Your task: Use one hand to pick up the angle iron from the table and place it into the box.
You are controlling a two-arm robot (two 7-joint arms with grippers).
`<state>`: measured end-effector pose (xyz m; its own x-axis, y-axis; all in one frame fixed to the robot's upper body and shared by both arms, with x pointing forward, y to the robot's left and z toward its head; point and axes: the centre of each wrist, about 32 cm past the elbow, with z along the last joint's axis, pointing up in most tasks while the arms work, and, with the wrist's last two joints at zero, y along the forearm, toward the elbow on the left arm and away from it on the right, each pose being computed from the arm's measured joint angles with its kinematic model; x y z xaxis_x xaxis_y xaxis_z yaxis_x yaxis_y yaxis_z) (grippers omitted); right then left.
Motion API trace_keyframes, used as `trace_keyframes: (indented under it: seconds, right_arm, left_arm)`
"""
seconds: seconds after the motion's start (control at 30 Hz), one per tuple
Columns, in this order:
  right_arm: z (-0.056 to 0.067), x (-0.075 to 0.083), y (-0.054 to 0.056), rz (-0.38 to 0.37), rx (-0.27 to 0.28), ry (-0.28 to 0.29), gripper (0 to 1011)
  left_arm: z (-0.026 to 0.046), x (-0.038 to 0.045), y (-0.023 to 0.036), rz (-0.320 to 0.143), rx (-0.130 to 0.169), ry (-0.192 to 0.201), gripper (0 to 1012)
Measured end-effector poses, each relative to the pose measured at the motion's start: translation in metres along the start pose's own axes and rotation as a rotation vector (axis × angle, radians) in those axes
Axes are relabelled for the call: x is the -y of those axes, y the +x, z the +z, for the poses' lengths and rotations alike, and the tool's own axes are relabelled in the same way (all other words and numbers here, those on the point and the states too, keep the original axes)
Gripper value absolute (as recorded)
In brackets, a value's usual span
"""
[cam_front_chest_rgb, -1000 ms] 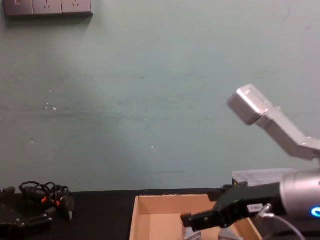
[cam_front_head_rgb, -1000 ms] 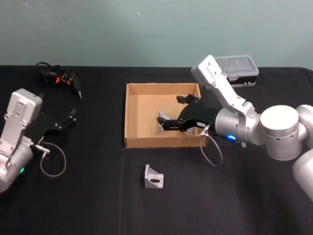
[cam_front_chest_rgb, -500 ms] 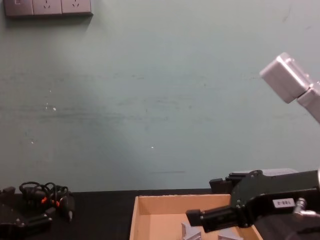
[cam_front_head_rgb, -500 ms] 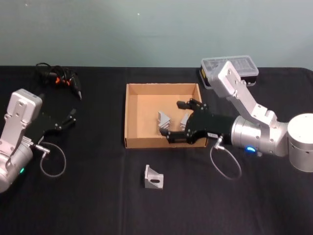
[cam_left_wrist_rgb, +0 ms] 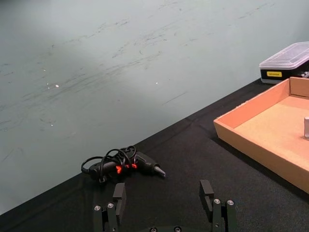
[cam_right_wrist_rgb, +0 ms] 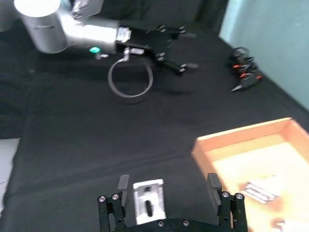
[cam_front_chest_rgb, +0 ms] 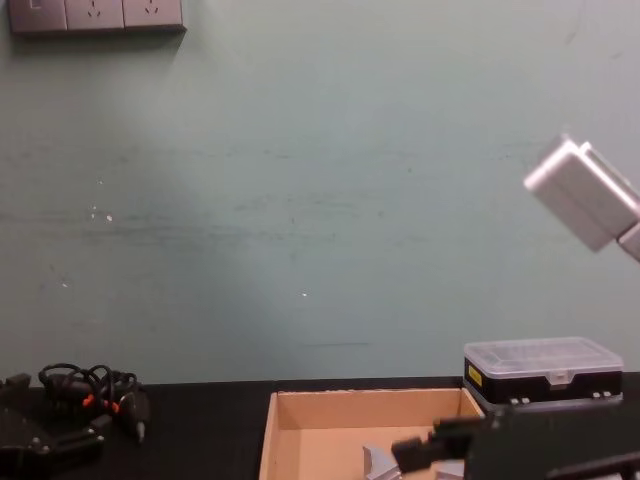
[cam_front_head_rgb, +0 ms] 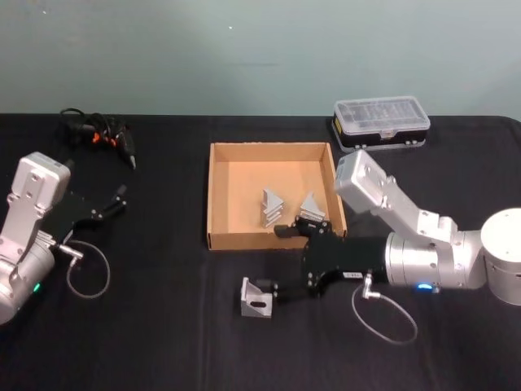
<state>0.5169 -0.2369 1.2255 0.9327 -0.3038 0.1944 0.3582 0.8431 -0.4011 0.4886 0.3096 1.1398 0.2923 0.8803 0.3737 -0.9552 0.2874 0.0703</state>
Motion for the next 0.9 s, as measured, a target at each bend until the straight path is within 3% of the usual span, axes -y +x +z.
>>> trace_keyframes:
  seconds: [0.33,0.9]
  right_arm:
    - [-0.013,-0.010,-0.003,0.081,-0.010,-0.053,1003]
    - [-0.025,-0.030,-0.001,0.091,-0.035,-0.084,1003]
  left_arm:
    - [0.0000,0.0000,0.0000,0.000,0.000,0.000,1000]
    - [0.0000,0.0000,0.0000,0.000,0.000,0.000,1000]
